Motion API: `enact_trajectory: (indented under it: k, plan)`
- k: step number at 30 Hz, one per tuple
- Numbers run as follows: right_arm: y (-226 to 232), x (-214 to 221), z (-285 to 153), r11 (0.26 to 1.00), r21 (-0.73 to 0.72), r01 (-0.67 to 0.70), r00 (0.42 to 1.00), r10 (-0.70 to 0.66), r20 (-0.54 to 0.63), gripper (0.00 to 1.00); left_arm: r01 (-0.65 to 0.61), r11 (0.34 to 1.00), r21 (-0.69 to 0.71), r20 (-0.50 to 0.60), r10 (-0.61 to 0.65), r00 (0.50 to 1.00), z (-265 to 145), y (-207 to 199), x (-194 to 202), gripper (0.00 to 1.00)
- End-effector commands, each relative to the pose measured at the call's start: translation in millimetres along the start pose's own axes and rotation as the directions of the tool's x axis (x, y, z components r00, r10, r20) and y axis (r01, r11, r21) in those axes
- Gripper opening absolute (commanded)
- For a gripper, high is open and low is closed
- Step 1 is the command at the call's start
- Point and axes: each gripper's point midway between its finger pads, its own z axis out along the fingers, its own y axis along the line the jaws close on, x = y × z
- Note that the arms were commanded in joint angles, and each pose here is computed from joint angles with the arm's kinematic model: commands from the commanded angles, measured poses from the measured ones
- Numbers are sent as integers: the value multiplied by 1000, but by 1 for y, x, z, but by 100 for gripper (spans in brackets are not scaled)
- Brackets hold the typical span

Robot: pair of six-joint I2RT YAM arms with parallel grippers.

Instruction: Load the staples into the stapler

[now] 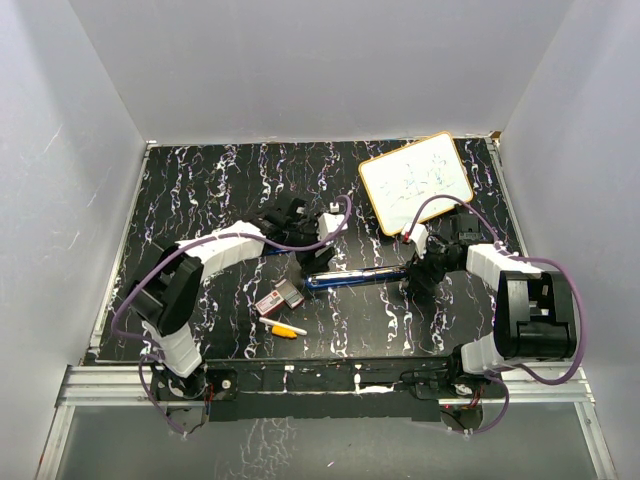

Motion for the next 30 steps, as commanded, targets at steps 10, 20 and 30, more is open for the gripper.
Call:
enact_trajectory:
  k: [10, 20, 30]
  plan:
    - [-13, -13, 5, 1000, 2, 10, 998, -10, 55, 54, 133, 991, 17, 165, -134, 977, 29, 6, -36, 65]
    - [-14, -17, 4, 1000, -5, 3, 998, -3, 56, 41, 115, 993, 33, 119, -118, 986, 50, -6, -28, 65]
    - [-12, -17, 2, 1000, -10, -3, 999, 3, 50, 34, 108, 994, 12, 84, -108, 991, 57, -5, -20, 65]
